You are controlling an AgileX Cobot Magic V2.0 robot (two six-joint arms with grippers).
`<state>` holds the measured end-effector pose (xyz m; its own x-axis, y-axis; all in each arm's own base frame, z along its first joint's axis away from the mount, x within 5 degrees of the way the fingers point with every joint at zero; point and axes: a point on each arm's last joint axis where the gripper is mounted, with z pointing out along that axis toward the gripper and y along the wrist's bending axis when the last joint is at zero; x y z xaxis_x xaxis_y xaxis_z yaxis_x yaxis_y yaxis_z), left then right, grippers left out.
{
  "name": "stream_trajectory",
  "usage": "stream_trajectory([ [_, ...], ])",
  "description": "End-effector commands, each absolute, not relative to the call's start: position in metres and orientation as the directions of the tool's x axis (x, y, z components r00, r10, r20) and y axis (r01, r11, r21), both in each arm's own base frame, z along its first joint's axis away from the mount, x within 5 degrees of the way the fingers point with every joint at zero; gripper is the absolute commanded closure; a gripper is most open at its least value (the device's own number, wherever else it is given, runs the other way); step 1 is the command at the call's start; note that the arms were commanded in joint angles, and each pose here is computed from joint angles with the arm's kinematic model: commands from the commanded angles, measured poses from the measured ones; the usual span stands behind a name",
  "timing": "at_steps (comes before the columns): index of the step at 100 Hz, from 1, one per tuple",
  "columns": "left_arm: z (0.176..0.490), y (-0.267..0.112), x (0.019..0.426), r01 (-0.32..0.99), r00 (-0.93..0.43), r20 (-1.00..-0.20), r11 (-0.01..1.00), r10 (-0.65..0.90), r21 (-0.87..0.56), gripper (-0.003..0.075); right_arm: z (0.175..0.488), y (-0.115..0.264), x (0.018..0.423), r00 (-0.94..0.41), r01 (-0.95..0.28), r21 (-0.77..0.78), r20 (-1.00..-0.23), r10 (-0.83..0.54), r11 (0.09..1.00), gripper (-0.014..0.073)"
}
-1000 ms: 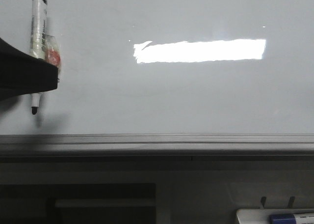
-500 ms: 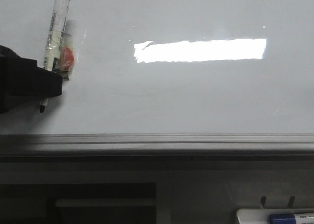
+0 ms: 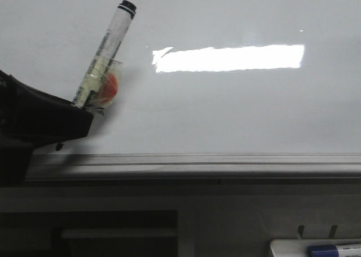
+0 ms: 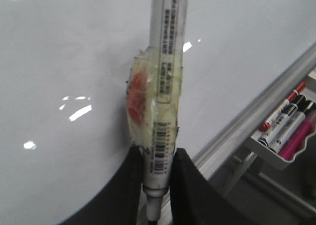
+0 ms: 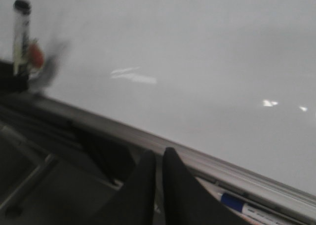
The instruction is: Write number 3 on whiteboard
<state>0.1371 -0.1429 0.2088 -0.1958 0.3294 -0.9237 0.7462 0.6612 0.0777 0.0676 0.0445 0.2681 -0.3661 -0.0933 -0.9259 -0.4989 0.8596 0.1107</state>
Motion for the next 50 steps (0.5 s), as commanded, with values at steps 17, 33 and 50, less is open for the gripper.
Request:
stream_trajectory([
  [17, 0.231, -0.150, 0.122, 0.817, 0.239, -0.855, 0.381, 0.460, 0.433, 0.0741, 0.294, 0.076, 0.080, -0.249, -0.729, 0.000, -0.931, -0.266, 0.684, 0.0143],
  [33, 0.235, -0.155, 0.115, 0.798, 0.403, -0.802, 0.260, 0.442, 0.544, 0.0741, 0.312, 0.101, 0.091, -0.117, -0.813, -0.114, -0.929, -0.351, 0.571, 0.0145],
  [50, 0.234, -0.155, 0.114, 0.793, 0.421, -0.789, 0.240, 0.449, 0.560, 0.0741, 0.321, 0.129, 0.105, -0.070, -0.853, -0.152, -0.915, -0.398, 0.500, 0.0145],
])
